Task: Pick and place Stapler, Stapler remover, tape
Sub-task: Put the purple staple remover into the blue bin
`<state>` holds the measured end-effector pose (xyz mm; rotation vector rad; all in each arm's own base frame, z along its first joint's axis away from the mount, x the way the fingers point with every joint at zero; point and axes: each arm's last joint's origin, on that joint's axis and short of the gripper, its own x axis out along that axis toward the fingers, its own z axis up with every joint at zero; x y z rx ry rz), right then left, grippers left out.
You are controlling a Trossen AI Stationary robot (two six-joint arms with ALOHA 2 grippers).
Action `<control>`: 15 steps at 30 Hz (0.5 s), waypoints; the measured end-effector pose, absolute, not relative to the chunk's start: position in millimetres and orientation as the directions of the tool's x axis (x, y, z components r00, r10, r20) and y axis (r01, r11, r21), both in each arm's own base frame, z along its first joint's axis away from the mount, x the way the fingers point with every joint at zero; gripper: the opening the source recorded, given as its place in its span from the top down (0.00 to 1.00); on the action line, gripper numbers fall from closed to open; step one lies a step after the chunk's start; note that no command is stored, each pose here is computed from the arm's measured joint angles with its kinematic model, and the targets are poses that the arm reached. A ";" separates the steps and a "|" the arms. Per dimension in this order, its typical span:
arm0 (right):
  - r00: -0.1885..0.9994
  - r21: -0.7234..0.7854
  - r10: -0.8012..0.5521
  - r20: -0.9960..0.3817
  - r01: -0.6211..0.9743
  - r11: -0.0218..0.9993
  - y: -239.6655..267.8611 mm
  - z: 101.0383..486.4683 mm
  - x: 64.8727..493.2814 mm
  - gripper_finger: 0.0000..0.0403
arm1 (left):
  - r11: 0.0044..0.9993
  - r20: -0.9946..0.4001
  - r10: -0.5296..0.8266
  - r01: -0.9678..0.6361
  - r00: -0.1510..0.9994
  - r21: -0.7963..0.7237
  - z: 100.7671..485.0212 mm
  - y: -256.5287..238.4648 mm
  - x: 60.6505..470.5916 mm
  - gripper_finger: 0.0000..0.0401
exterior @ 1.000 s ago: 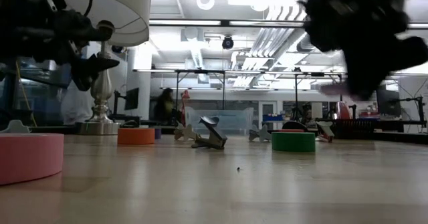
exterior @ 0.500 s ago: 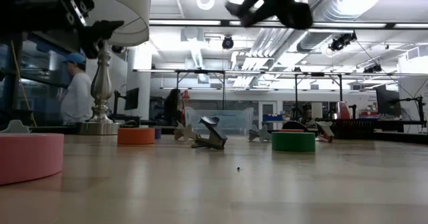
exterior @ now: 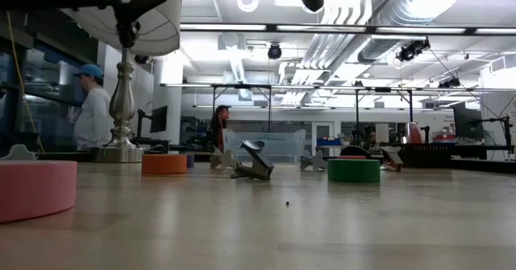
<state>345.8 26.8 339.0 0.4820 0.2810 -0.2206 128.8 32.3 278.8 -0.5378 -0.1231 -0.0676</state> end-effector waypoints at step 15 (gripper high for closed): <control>0.940 0.378 -0.169 -0.296 0.278 0.883 24.2 340.8 346.5 0.80 | 0.903 0.083 -0.159 0.179 0.984 -0.392 320.7 52.8 212.0 0.38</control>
